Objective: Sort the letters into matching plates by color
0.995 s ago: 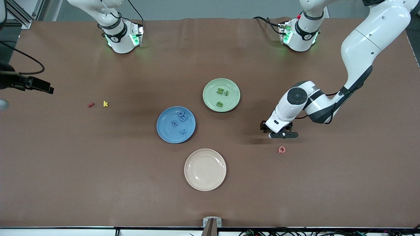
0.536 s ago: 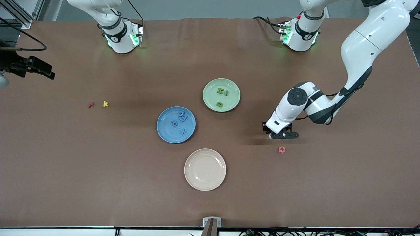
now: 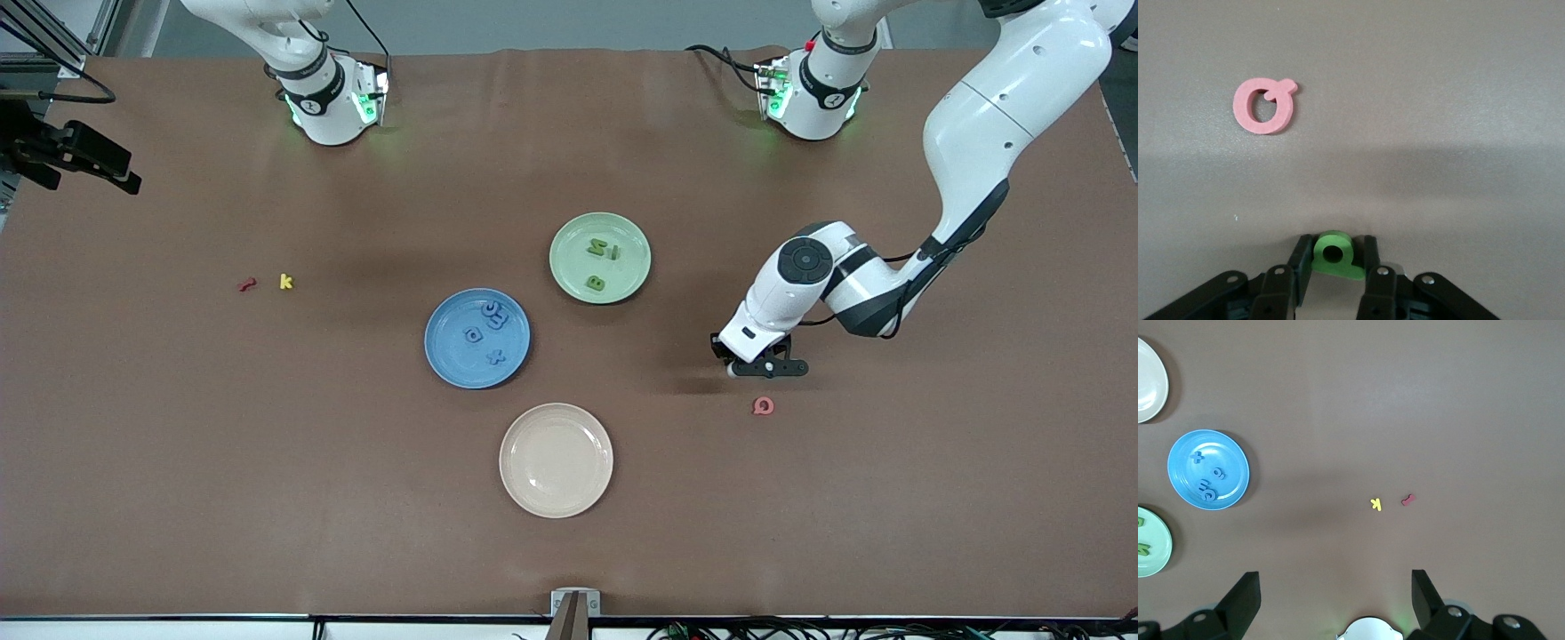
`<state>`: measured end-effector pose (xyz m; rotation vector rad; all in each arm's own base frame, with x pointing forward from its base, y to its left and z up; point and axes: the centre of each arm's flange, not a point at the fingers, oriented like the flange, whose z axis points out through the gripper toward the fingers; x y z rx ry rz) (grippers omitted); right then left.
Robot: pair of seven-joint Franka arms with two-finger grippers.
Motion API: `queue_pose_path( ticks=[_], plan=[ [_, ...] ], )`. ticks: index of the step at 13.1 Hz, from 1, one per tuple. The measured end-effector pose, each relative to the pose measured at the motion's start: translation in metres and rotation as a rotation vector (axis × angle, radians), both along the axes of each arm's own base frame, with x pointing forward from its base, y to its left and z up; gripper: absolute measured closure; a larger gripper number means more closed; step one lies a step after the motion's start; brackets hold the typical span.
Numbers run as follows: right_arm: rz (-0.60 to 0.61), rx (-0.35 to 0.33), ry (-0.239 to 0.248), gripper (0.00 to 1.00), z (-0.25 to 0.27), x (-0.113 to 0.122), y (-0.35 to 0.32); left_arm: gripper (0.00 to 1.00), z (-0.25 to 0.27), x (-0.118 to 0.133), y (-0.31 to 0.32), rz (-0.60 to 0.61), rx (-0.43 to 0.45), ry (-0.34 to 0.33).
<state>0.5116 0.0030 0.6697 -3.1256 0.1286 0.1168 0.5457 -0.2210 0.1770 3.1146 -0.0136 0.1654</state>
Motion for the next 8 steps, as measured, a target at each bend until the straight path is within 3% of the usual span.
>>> queue_pose_path(
  ticks=[4, 8],
  plan=[
    [-0.001, 0.000, 0.004, 0.00, -0.008, -0.002, 0.000, 0.65, 0.015, -0.010, -0.024, 0.013, 0.007, 0.017],
    [0.000, 0.000, -0.007, 0.00, -0.007, -0.005, 0.000, 0.65, 0.054, -0.049, -0.093, 0.073, 0.022, 0.057]
  ],
)
